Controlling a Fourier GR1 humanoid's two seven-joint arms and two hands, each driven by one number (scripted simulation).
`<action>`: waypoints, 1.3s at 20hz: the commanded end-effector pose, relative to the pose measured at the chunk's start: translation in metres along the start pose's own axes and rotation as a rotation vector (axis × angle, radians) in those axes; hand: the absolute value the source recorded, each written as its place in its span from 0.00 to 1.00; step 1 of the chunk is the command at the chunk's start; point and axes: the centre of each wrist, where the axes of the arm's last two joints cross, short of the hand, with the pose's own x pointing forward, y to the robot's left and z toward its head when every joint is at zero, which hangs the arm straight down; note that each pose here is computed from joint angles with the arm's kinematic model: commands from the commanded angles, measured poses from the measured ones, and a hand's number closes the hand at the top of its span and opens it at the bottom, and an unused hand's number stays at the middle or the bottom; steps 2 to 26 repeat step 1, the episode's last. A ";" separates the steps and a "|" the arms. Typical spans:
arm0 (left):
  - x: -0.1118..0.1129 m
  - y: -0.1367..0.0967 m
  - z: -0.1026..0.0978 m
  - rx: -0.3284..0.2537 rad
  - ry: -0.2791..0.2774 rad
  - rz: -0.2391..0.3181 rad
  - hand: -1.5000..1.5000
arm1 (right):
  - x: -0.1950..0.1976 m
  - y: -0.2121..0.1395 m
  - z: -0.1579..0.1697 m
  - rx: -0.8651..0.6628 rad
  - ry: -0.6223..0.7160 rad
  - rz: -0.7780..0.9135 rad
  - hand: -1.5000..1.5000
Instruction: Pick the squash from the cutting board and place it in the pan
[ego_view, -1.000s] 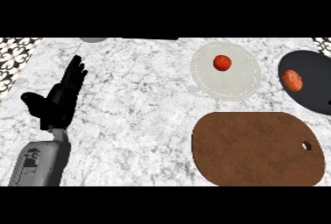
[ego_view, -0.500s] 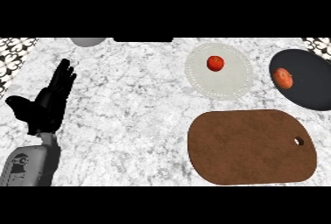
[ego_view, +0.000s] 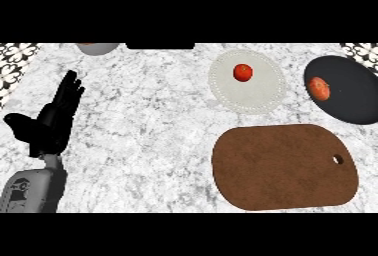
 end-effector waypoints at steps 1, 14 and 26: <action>0.006 -0.007 0.014 -0.009 -0.006 -0.004 0.50 | -0.009 -0.005 0.016 0.084 -0.095 -0.071 0.00; 0.006 -0.007 0.014 -0.009 -0.006 -0.004 0.50 | -0.009 -0.005 0.016 0.084 -0.095 -0.071 0.00; 0.006 -0.007 0.014 -0.009 -0.006 -0.004 0.50 | -0.009 -0.005 0.016 0.084 -0.095 -0.071 0.00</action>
